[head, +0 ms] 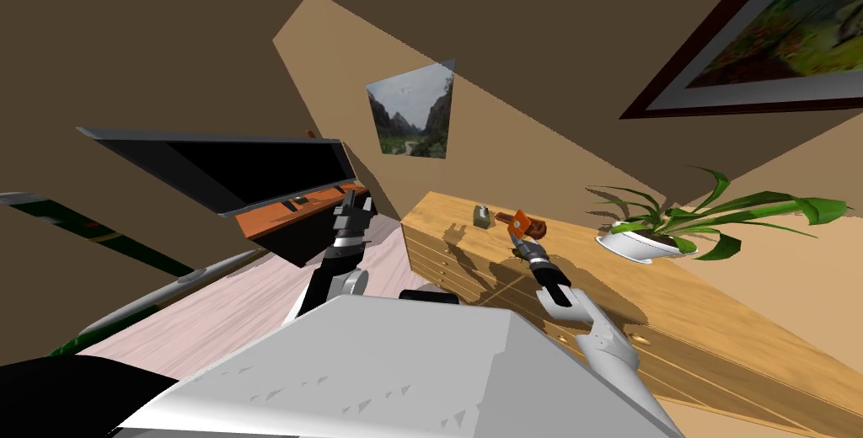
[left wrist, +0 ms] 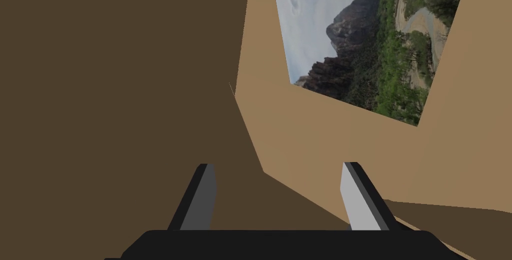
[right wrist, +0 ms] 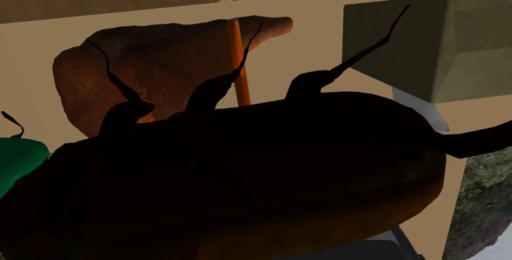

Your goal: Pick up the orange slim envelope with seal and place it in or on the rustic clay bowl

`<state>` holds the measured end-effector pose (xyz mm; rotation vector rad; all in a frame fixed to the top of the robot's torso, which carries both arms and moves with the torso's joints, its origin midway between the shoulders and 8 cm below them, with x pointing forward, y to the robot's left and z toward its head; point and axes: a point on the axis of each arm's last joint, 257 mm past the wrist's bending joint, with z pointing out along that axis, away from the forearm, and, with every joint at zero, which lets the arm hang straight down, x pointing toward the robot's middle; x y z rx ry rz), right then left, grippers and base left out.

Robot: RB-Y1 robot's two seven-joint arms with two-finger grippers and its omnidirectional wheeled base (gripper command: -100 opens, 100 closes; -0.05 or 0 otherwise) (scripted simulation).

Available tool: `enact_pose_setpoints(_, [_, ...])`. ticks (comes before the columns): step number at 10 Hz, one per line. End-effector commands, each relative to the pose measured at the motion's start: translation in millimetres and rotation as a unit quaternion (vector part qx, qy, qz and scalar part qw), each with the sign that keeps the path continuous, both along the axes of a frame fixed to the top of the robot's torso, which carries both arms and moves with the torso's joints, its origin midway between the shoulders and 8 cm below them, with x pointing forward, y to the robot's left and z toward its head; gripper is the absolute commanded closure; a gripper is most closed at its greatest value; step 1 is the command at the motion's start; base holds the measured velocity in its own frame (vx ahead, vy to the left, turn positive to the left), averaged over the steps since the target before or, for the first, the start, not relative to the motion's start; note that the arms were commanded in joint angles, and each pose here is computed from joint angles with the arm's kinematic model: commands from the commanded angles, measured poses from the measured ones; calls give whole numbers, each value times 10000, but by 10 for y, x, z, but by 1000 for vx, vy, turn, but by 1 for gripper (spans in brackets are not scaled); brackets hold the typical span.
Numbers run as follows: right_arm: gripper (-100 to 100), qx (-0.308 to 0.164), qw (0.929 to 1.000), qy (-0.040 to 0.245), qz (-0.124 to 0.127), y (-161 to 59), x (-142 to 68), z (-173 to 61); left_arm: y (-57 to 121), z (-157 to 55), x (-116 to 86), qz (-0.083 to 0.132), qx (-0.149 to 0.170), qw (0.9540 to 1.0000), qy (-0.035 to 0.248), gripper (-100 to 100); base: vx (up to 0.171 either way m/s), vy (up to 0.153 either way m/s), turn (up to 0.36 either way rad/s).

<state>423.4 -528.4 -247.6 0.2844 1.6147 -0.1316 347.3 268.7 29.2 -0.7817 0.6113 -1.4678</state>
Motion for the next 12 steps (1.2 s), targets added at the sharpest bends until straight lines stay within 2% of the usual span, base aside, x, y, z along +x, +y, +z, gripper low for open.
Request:
enact_pose_setpoints(1, [-100, -225, 9997, 79, -67, -117, -8, 26, 0, 0, 0, 0, 0, 10000, 0, 0, 44, 26, 12])
enact_pose_setpoints(3, [-100, -556, 9981, 187, -163, -312, -2, 91, 0, 0, 0, 0, 0, 10000, 0, 0, 46, 35, 15])
enact_pose_setpoints(4, [-100, -457, 9987, 152, -135, -258, -4, 75, 0, 0, 0, 0, 0, 10000, 0, 0, 19, 14, 0])
enact_pose_setpoints(5, [0, -483, 9986, 162, -142, -267, -5, 77, 0, 0, 0, 0, 0, 10000, 0, 0, 0, 0, 0])
enact_pose_setpoints(6, [-100, -480, 9986, 161, -141, -266, -4, 77, 0, 0, 0, 0, 0, 10000, 0, 0, 0, 0, 0])
enact_pose_setpoints(7, [100, -480, 9986, 161, -141, -266, -4, 77, 0, 0, 0, 0, 0, 10000, 0, 0, 0, 0, 0])
enact_pose_setpoints(11, [100, -490, 9986, 160, -134, -262, -1, 79, 0, 0, 0, 0, 0, 10000, 0, 0, 0, 1, 3])
enact_pose_setpoints(12, [0, -491, 9986, 162, -134, -262, -2, 78, 0, 0, 0, 0, 0, 10000, 0, 0, 0, 0, 0])
